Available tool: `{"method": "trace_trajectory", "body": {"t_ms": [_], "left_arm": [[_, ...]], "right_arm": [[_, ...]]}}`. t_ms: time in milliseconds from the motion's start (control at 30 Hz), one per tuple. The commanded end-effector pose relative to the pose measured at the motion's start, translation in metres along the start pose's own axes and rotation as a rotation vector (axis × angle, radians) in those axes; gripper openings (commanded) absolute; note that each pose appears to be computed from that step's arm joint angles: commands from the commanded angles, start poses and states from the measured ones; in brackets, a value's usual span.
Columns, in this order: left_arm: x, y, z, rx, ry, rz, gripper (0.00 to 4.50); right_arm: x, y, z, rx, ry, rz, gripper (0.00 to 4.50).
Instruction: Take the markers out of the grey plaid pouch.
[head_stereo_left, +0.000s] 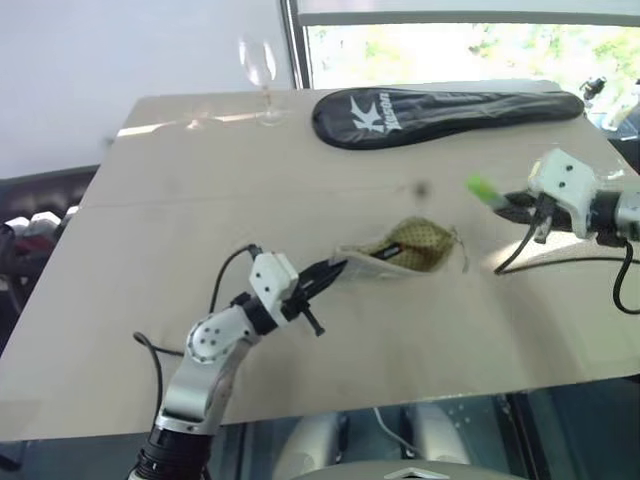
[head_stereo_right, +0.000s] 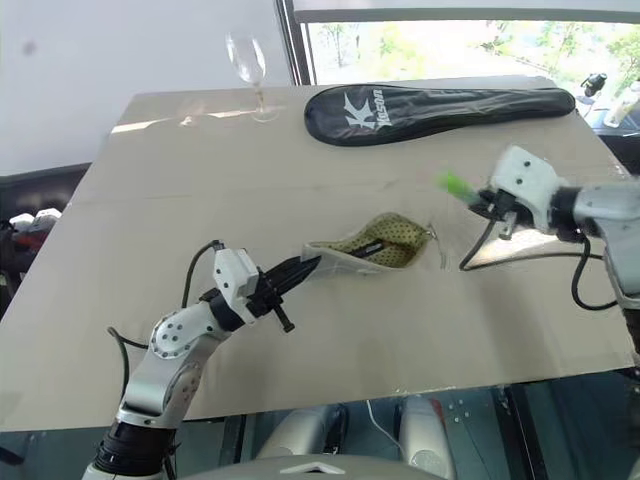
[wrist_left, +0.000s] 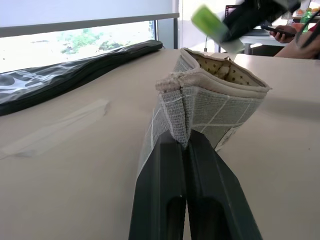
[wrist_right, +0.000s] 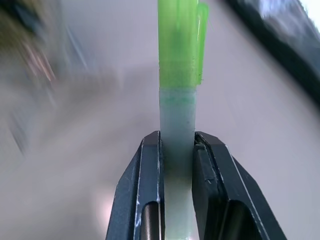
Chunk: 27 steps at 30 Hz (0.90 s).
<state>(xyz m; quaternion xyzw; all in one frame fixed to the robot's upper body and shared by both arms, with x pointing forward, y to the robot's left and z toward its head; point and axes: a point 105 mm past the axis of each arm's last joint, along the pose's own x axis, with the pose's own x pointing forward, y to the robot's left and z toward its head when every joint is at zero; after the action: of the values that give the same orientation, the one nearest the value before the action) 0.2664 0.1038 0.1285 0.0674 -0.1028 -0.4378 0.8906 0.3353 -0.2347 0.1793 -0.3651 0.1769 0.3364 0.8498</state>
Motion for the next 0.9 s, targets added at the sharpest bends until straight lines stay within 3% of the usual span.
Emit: {"method": "trace_trajectory", "body": {"t_ms": [33,200,300,500,600,667,733,767,833,900], "left_arm": [[-0.003,0.003,0.014,0.052,-0.04,0.013,0.0],[-0.005,0.004,0.014,0.058,-0.039,0.018,0.0],[-0.007,0.005,0.012,0.058,-0.032,0.022,0.0],[-0.008,-0.002,0.009,0.042,-0.027,-0.001,0.0],[-0.007,-0.005,0.009,0.035,-0.032,-0.014,0.0],[-0.005,-0.007,0.009,0.031,-0.035,-0.02,0.0],[-0.004,-0.007,0.01,0.028,-0.04,-0.022,0.0],[-0.002,-0.006,0.012,0.026,-0.045,-0.024,0.0],[0.002,-0.006,0.015,0.02,-0.056,-0.03,0.0],[0.007,-0.008,0.019,0.011,-0.069,-0.044,0.0]], "right_arm": [[0.004,-0.005,-0.017,0.015,0.067,-0.069,0.25],[0.012,0.002,-0.033,-0.051,0.092,-0.044,2.59],[0.006,0.004,-0.018,-0.063,0.044,-0.016,3.95],[-0.001,0.044,0.085,0.012,-0.37,0.199,3.95],[-0.005,0.065,0.114,0.018,-0.475,0.314,3.26],[-0.007,0.076,0.121,0.013,-0.498,0.381,2.15],[-0.007,0.087,0.123,0.002,-0.5,0.448,1.38],[-0.004,0.092,0.123,0.001,-0.496,0.471,0.59],[0.003,0.098,0.122,-0.001,-0.483,0.492,0.21],[0.012,0.103,0.115,-0.015,-0.453,0.506,0.21]]}}
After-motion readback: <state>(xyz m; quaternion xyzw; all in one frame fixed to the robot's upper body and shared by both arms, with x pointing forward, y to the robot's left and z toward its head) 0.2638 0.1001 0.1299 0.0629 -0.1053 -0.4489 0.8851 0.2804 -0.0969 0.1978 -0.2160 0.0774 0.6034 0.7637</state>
